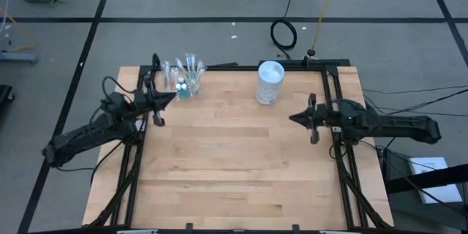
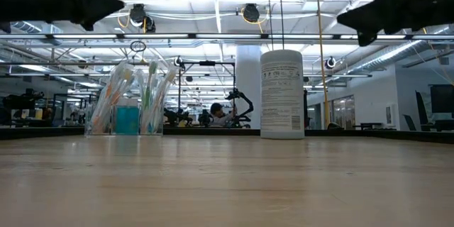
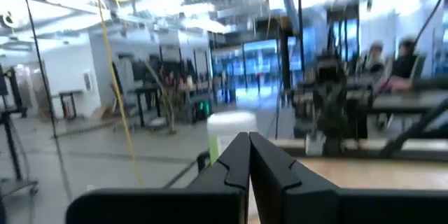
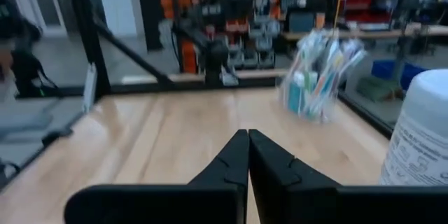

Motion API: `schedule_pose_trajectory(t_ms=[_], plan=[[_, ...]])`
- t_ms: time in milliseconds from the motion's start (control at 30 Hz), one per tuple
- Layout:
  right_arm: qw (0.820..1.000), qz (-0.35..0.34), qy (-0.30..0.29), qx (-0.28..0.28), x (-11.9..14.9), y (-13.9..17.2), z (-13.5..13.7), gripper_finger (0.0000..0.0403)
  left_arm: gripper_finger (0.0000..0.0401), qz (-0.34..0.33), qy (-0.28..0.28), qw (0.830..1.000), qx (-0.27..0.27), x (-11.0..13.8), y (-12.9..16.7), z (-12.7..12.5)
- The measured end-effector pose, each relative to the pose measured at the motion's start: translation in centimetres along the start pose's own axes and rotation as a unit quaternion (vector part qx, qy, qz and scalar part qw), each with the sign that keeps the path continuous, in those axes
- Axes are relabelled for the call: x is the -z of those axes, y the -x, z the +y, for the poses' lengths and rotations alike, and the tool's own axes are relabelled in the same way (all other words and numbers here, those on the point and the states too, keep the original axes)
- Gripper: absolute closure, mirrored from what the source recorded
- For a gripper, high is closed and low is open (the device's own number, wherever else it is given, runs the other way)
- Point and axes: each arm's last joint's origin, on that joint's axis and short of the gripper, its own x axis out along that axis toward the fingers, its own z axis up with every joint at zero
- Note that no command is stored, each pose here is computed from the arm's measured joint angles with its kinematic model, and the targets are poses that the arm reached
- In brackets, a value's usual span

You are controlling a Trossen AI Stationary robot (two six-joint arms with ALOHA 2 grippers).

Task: Pick & Place toothbrushing station
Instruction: Return to Home Position

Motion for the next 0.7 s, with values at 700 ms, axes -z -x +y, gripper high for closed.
schedule_pose_trajectory(t_ms=[700], plan=[[0.996, -0.080, -0.021, -0.032, 3.9, 2.0, 0.2, 0.0403, 0.0385, -0.014, 0.048, 0.998, 0.048, 3.8, 0.6, -0.8]])
